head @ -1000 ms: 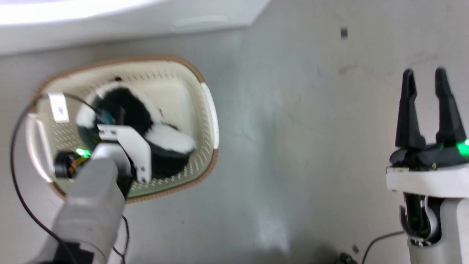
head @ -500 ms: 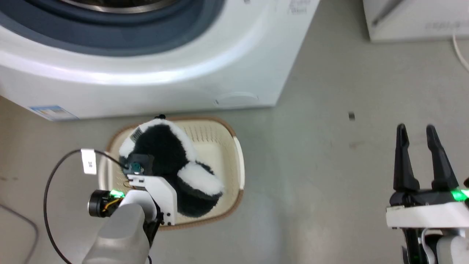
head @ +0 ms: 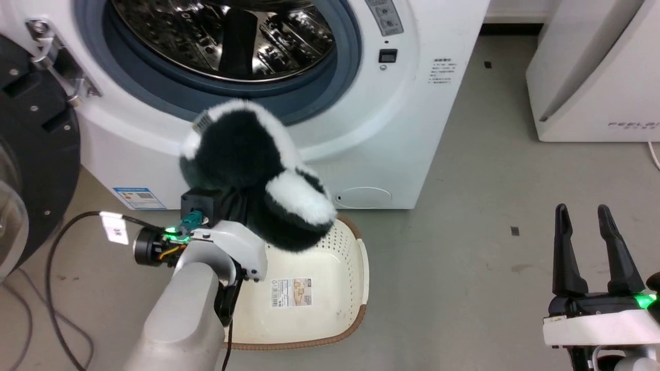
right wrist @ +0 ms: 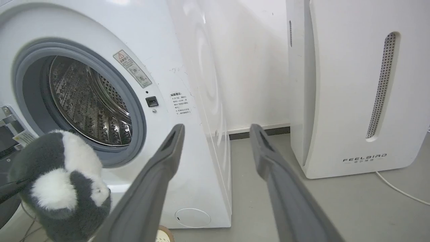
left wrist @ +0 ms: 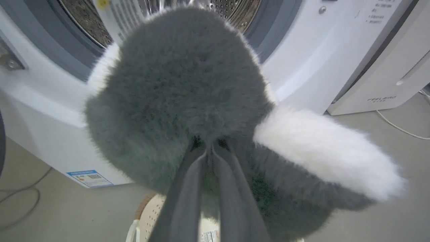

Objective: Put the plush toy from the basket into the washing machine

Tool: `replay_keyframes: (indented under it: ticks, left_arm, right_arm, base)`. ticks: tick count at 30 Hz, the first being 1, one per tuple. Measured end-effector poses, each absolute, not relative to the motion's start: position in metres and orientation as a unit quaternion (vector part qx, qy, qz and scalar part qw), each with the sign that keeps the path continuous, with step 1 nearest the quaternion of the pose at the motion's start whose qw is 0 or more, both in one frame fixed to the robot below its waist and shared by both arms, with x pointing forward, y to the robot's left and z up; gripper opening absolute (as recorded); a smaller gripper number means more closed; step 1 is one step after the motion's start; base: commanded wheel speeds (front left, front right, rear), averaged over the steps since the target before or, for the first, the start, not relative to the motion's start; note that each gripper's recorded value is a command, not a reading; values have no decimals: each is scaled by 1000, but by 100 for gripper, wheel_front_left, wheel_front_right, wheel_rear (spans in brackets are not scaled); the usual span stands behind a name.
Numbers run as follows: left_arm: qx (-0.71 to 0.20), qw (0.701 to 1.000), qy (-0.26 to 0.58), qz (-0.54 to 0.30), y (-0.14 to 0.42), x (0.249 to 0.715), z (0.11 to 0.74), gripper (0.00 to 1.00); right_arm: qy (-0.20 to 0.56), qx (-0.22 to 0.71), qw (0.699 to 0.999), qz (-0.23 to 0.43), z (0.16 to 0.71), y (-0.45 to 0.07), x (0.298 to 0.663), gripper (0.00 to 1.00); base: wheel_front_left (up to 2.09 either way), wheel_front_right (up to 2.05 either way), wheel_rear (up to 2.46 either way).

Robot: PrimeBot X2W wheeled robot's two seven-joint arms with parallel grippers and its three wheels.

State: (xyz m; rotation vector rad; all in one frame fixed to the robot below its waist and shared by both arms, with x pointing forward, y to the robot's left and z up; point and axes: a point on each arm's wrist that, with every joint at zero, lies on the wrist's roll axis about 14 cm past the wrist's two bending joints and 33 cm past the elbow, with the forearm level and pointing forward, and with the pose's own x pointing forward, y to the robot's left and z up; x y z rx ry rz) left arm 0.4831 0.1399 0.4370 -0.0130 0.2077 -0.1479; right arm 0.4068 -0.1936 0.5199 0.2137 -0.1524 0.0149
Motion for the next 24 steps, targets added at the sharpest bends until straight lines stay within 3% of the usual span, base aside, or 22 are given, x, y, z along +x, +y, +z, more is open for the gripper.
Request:
replay_keyframes:
  ticks: [11,24]
  left_arm:
    - [-15,999,14,-49,150,512,482,0]
    - [-10,999,-30,-16,167,618,489,0]
  right_arm:
    - [-66,103,993,7,512,-194,412,100]
    - [-38,94,995,-17,479,-211,446,100]
  base:
    - [0,0,0]
    - [0,0,0]
